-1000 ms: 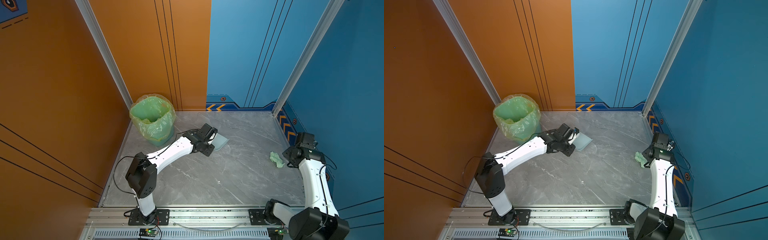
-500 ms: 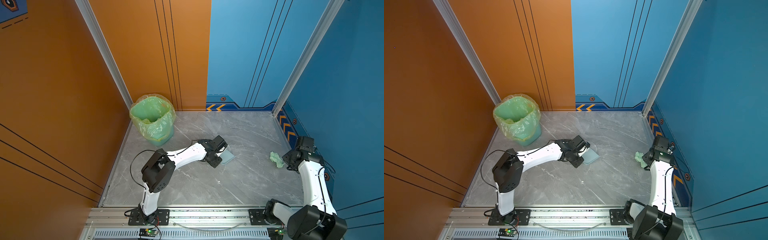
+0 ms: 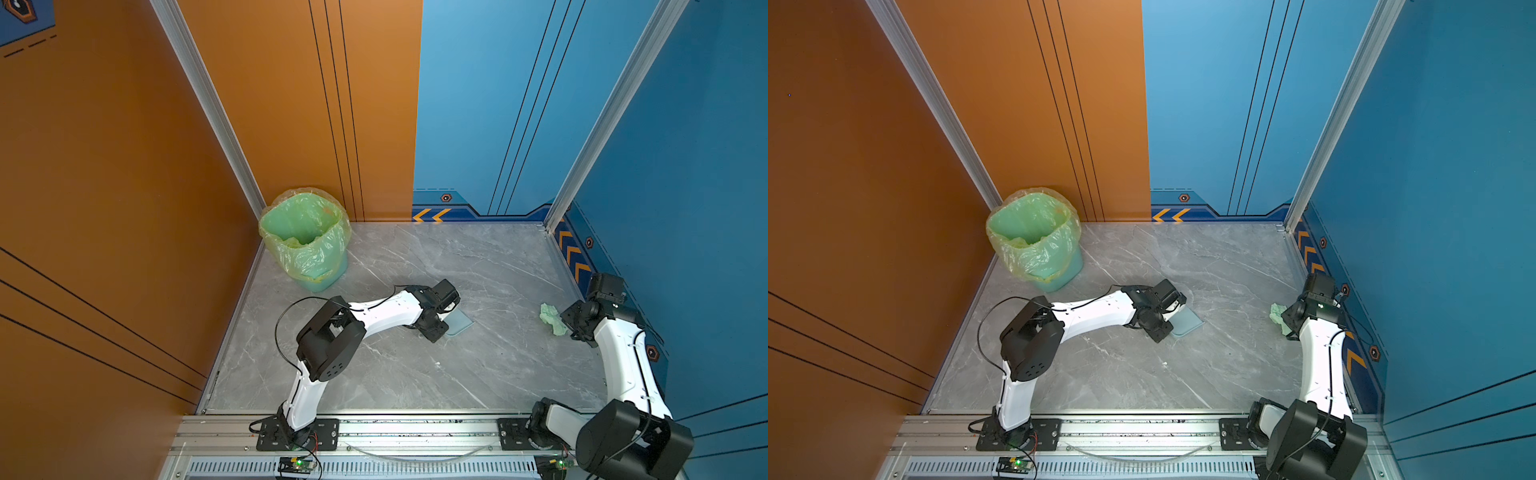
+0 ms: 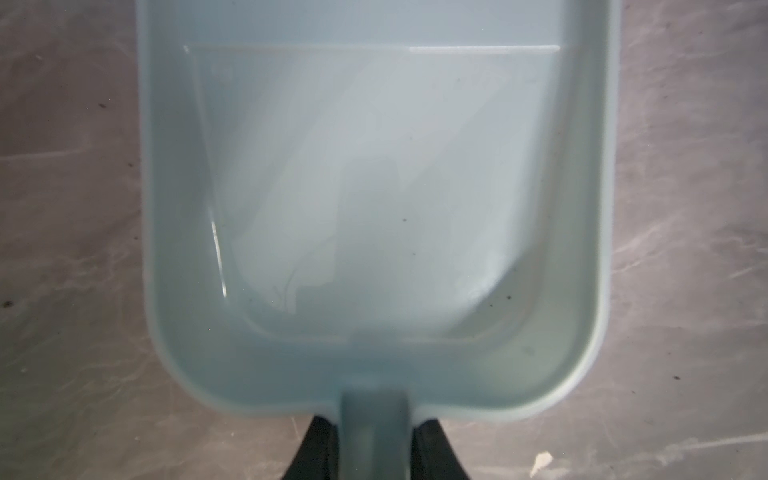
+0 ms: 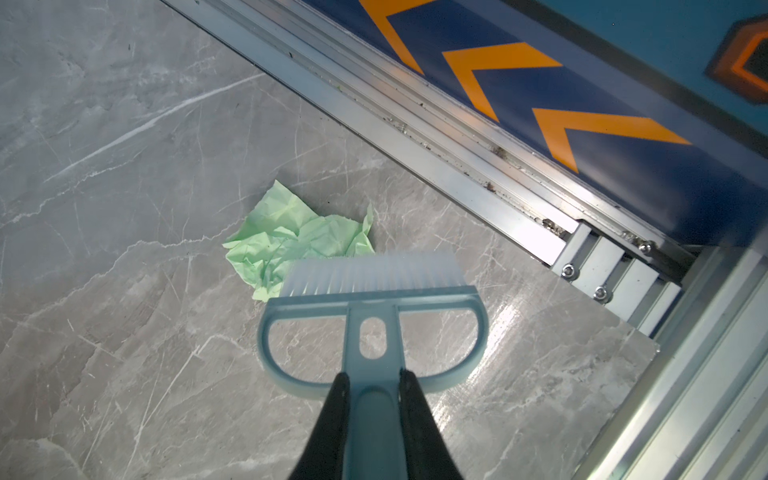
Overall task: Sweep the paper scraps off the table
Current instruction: 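Lower the dustpan near the scrap while the right gripper moves the brush past it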
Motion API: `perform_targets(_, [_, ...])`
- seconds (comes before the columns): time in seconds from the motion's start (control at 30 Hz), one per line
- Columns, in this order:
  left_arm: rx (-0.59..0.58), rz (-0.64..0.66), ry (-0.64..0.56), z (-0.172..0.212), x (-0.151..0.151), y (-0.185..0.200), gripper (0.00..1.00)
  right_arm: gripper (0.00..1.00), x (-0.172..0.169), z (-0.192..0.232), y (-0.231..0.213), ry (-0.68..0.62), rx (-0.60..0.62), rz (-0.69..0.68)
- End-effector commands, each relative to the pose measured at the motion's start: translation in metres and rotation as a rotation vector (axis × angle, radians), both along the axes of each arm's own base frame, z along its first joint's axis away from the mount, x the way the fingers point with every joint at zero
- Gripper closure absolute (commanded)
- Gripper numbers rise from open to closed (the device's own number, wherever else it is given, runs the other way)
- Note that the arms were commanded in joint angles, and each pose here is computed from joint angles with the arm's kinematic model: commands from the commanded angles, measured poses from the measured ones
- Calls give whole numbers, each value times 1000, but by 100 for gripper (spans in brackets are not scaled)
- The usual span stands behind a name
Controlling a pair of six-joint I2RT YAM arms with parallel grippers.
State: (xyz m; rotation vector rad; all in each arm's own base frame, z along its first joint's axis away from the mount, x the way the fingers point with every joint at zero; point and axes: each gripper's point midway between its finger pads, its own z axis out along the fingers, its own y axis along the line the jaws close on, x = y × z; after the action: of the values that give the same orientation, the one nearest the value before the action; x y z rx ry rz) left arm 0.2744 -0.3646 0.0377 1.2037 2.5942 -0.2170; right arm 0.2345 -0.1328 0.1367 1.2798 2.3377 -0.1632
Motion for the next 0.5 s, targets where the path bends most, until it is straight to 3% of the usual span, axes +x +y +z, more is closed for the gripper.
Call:
perform_targets(0.0, [46,-28,15,-1,-6,2,100,100,2,-6,5,1,8,24])
perform_targets(0.47, [108,-52,23,-7,-13,2,100,100,11,-14,40,-6,45,126])
